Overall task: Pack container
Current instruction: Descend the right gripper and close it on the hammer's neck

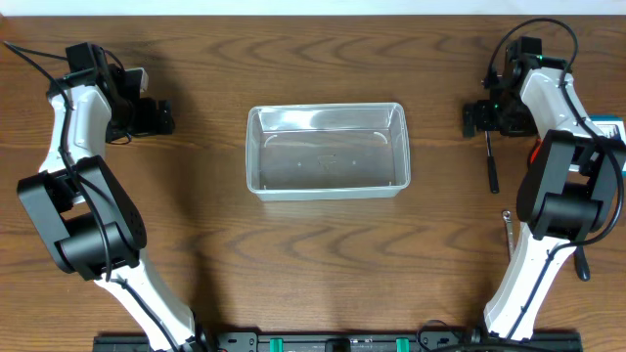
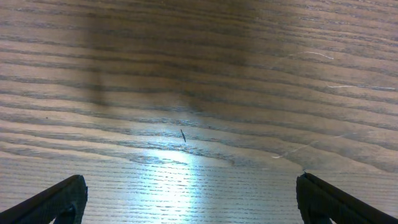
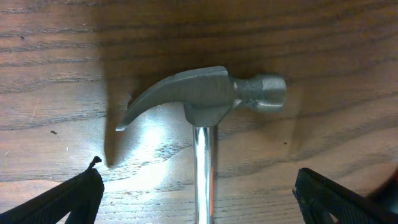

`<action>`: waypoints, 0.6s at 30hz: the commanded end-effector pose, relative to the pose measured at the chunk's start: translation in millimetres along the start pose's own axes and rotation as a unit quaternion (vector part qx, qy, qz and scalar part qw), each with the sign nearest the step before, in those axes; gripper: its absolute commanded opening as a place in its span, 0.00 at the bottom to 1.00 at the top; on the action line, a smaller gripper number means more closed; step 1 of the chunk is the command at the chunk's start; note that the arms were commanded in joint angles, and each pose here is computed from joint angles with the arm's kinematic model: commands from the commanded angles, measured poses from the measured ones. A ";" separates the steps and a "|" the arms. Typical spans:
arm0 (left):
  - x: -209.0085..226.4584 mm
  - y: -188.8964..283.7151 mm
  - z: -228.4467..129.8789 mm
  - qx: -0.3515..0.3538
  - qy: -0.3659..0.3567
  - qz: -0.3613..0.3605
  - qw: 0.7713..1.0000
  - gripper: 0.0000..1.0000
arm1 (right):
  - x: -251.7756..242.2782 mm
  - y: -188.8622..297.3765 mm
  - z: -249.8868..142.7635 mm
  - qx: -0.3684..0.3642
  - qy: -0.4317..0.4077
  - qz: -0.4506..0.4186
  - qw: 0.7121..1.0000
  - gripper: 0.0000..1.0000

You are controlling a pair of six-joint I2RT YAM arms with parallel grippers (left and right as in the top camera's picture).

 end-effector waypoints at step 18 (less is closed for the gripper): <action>0.9 -2.8 -1.4 0.004 -0.002 0.004 1.000 0.98 | -3.7 -7.2 -2.9 0.007 -0.007 -0.005 1.000 0.99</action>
Point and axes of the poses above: each gripper's point midway between its finger pads, its own y axis back along the fingers, its own x axis along the line the jaws close on, z = x × y, the point moved 9 cm from there along y, back along the fingers, and after that the axes turned 7 degrees about y, right-handed, at the moved point
